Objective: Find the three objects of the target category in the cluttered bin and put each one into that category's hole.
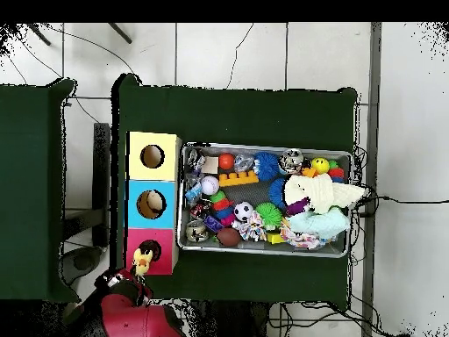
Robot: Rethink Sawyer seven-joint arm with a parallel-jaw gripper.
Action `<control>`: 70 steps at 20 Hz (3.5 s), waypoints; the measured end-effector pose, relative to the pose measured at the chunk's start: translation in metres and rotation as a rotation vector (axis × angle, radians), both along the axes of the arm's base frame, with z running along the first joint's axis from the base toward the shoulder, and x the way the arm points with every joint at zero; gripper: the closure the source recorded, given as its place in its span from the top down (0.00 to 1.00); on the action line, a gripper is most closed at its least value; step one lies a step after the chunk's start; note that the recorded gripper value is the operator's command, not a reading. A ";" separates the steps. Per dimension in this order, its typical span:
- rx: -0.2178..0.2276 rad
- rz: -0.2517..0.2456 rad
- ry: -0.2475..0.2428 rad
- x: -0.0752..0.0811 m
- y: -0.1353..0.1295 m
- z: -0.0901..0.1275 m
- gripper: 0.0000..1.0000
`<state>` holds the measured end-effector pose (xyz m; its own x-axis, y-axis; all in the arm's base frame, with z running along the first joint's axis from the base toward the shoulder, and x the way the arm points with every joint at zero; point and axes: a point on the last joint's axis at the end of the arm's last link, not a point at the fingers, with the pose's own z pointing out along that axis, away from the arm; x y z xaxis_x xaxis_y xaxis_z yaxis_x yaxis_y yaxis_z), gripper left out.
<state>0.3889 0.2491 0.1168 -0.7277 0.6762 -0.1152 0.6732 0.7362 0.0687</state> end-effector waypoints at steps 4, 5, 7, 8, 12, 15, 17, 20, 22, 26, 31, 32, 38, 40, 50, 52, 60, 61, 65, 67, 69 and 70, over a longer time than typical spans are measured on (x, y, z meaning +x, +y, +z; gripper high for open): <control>-0.001 -0.002 -0.019 0.001 -0.002 -0.008 0.00; -0.002 -0.003 -0.021 0.002 -0.003 -0.008 0.00; -0.002 -0.007 -0.028 0.002 -0.005 -0.011 0.00; -0.003 -0.009 -0.031 0.003 -0.006 -0.012 0.00; -0.005 -0.020 -0.033 0.004 -0.012 -0.017 0.00; -0.008 -0.023 -0.023 0.002 -0.014 -0.020 0.00; -0.009 -0.024 -0.021 0.002 -0.014 -0.021 0.00; -0.009 -0.024 -0.023 0.002 -0.014 -0.021 0.00; -0.008 -0.024 -0.024 0.002 -0.014 -0.021 0.00; -0.008 -0.024 -0.024 0.002 -0.014 -0.021 0.00; -0.009 -0.015 -0.025 0.000 -0.011 -0.021 0.00; -0.010 -0.013 -0.025 -0.001 -0.010 -0.021 0.00; -0.012 0.013 -0.025 -0.008 -0.001 -0.021 1.00; -0.012 0.022 -0.025 -0.010 0.003 -0.021 1.00; -0.012 0.034 -0.025 -0.013 0.007 -0.021 1.00; -0.012 0.034 -0.025 -0.013 0.007 -0.021 1.00; -0.012 0.034 -0.025 -0.013 0.007 -0.021 1.00; -0.012 0.034 -0.025 -0.013 0.007 -0.021 1.00; -0.016 0.033 -0.026 -0.013 0.006 -0.021 1.00; -0.021 0.032 -0.028 -0.014 0.004 -0.020 1.00; -0.026 0.031 -0.030 -0.015 0.003 -0.020 1.00; -0.028 0.031 -0.030 -0.015 0.003 -0.019 1.00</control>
<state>0.3739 0.2517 0.0975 -0.7438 0.6499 -0.1561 0.6483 0.7584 0.0680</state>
